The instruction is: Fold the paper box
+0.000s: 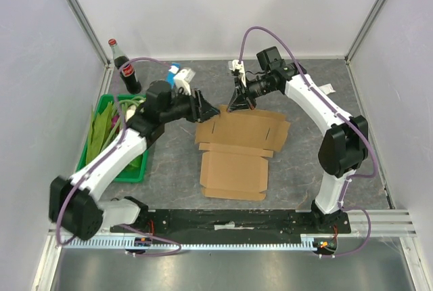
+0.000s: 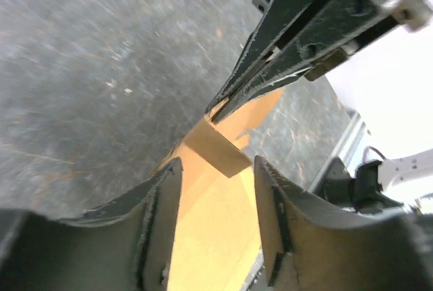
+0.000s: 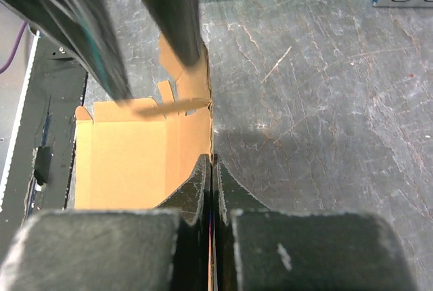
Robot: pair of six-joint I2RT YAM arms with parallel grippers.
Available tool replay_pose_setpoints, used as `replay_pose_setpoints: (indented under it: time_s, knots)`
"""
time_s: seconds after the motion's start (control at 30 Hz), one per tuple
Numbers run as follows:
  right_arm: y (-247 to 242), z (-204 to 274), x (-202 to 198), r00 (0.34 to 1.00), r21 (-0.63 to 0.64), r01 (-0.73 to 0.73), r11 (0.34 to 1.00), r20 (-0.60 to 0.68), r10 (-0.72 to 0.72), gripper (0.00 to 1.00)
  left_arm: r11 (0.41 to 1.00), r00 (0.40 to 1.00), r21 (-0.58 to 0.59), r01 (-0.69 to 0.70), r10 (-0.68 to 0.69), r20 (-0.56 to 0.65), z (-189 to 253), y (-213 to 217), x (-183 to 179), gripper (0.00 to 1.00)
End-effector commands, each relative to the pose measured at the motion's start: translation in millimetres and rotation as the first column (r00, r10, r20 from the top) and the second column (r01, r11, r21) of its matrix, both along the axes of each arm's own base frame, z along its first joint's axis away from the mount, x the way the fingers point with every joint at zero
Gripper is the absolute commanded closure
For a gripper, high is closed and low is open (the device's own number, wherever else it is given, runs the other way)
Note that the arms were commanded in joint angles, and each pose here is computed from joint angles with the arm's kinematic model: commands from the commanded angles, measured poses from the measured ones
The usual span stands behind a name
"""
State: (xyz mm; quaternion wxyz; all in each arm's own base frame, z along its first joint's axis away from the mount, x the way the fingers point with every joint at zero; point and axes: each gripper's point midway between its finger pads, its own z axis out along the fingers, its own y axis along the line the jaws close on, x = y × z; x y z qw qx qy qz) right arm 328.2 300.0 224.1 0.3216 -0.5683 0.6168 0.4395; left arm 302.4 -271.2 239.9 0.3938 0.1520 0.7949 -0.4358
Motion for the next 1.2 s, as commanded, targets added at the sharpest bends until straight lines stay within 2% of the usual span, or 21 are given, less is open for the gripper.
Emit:
replay_pose_setpoints:
  time_s: [0.0, 0.1, 0.13, 0.17, 0.2, 0.27, 0.3, 0.5, 0.57, 0.73, 0.87, 1.0, 1.17]
  knots:
    - [-14, 13, 12, 0.999, 0.024, 0.048, 0.999, 0.014, -0.049, 1.00, 0.965, 0.951, 0.005, -0.264, 0.259, 0.169, 45, 53, -3, 0.37]
    - [-16, 13, 19, 0.997, 0.024, 0.080, 0.996, -0.003, -0.080, 1.00, 0.942, 0.932, -0.039, -0.333, 0.336, 0.138, 28, 76, -33, 0.35]
    - [-16, 14, 24, 0.995, 0.027, 0.099, 0.995, 0.002, -0.099, 1.00, 0.941, 0.934, -0.040, -0.337, 0.340, 0.112, 9, 81, -46, 0.35]
    - [-17, 14, 27, 0.994, 0.026, 0.113, 0.993, -0.006, -0.113, 1.00, 0.941, 0.937, -0.043, -0.336, 0.339, 0.083, -2, 81, -51, 0.42]
    - [-16, 13, 28, 0.991, 0.022, 0.132, 0.991, -0.035, -0.132, 1.00, 0.941, 0.941, -0.061, -0.332, 0.335, 0.046, -10, 78, -56, 0.44]
    - [-14, 13, 33, 0.987, 0.023, 0.155, 0.988, -0.044, -0.154, 1.00, 0.945, 0.945, -0.022, -0.326, 0.326, -0.018, -44, 73, -66, 0.45]
    - [-14, 13, 34, 0.985, 0.025, 0.163, 0.986, -0.056, -0.161, 1.00, 0.933, 0.933, 0.004, -0.359, 0.359, -0.017, -52, 75, -63, 0.45]
    - [-13, 11, 36, 0.982, 0.025, 0.179, 0.984, -0.072, -0.176, 1.00, 0.936, 0.940, 0.091, -0.341, 0.342, 0.012, -76, 55, -49, 0.41]
    - [-12, 10, 36, 0.982, 0.026, 0.176, 0.984, -0.076, -0.173, 1.00, 0.938, 0.940, 0.074, -0.339, 0.336, 0.053, -73, 49, -39, 0.41]
    - [-14, 10, 35, 0.981, 0.021, 0.182, 0.983, -0.073, -0.180, 1.00, 0.909, 0.917, 0.123, -0.399, 0.398, 0.033, -83, 52, -22, 0.45]
    - [-13, 16, 33, 0.984, 0.036, 0.170, 0.985, -0.066, -0.168, 1.00, 0.888, 0.898, 0.137, -0.440, 0.437, 0.054, -82, 55, -9, 0.41]
    - [-12, 15, 31, 0.984, 0.038, 0.165, 0.986, -0.073, -0.162, 1.00, 0.915, 0.918, 0.070, -0.396, 0.392, 0.064, -67, 50, 1, 0.39]
    - [-12, 18, 32, 0.985, 0.043, 0.164, 0.986, -0.067, -0.161, 1.00, 0.945, 0.946, 0.059, -0.322, 0.319, 0.054, -69, 40, -3, 0.49]
